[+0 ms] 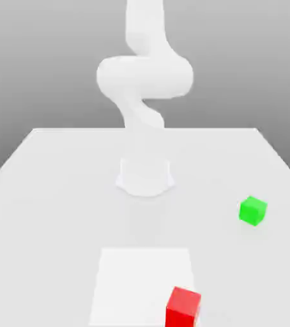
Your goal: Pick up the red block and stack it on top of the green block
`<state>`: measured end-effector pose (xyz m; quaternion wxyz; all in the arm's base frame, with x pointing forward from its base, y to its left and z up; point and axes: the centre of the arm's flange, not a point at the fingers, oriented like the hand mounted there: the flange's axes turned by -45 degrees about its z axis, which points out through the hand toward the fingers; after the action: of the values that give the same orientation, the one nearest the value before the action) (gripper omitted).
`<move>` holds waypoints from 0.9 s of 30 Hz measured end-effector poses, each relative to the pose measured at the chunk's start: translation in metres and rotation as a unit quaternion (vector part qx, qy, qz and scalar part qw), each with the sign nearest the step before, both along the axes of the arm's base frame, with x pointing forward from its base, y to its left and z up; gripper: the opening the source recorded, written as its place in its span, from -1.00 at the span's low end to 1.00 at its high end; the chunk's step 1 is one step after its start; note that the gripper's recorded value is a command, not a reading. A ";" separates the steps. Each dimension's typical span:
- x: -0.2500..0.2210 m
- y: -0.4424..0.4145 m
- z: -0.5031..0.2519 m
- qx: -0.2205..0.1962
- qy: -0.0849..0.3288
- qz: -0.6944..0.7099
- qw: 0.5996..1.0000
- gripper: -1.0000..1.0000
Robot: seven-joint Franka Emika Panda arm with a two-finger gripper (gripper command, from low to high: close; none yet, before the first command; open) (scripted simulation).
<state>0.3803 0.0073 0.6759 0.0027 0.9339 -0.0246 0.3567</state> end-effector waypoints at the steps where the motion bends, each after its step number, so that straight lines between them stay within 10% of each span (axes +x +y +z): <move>1: 0.014 0.003 -0.016 0.001 0.015 -0.008 1.000 0.00; 14: 0.120 0.029 -0.241 0.024 0.191 -0.090 0.977 0.00; 27: 0.111 0.059 -0.472 0.070 0.345 -0.152 0.924 0.00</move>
<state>0.4918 0.0664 0.2041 0.0003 0.9820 -0.1890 0.0052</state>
